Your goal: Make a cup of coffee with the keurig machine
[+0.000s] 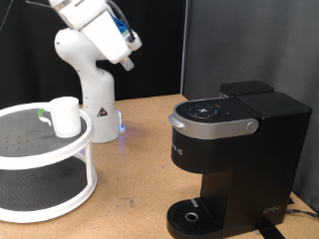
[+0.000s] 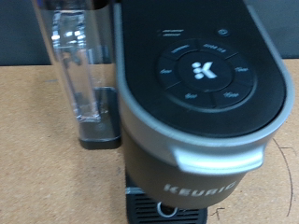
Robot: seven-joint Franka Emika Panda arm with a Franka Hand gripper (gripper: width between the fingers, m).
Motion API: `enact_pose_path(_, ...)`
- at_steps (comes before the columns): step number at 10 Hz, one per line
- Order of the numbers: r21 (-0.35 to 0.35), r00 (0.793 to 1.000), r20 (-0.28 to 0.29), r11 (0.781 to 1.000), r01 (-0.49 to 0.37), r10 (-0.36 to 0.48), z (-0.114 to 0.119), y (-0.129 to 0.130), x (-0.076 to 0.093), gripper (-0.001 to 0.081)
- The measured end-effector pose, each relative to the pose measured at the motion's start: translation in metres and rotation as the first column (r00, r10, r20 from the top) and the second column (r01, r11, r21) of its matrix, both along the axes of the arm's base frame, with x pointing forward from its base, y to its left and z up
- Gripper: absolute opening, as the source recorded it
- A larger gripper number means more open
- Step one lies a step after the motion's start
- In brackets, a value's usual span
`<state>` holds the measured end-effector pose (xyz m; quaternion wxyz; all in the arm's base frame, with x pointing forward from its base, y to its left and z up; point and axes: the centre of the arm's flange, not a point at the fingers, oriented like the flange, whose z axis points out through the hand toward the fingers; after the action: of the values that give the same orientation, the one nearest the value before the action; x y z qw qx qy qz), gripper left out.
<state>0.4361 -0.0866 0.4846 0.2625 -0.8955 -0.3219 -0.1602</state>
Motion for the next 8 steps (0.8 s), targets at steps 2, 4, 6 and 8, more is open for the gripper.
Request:
enact_pose_path(2, 0.004, 0.999, -0.027, 1.000, -0.018, 0.019, 0.001, -0.025, -0.017, 0.0000)
enact_pose_path(4, 0.022, 0.999, -0.029, 0.999, -0.023, 0.024, 0.005, -0.050, -0.035, 0.0000)
enact_pose_path(6, 0.034, 1.000, -0.010, 0.999, 0.002, -0.002, 0.012, -0.065, -0.046, 0.0000)
enact_pose_path(8, 0.041, 1.000, -0.020, 0.999, 0.003, -0.002, 0.010, -0.066, -0.047, 0.0000)
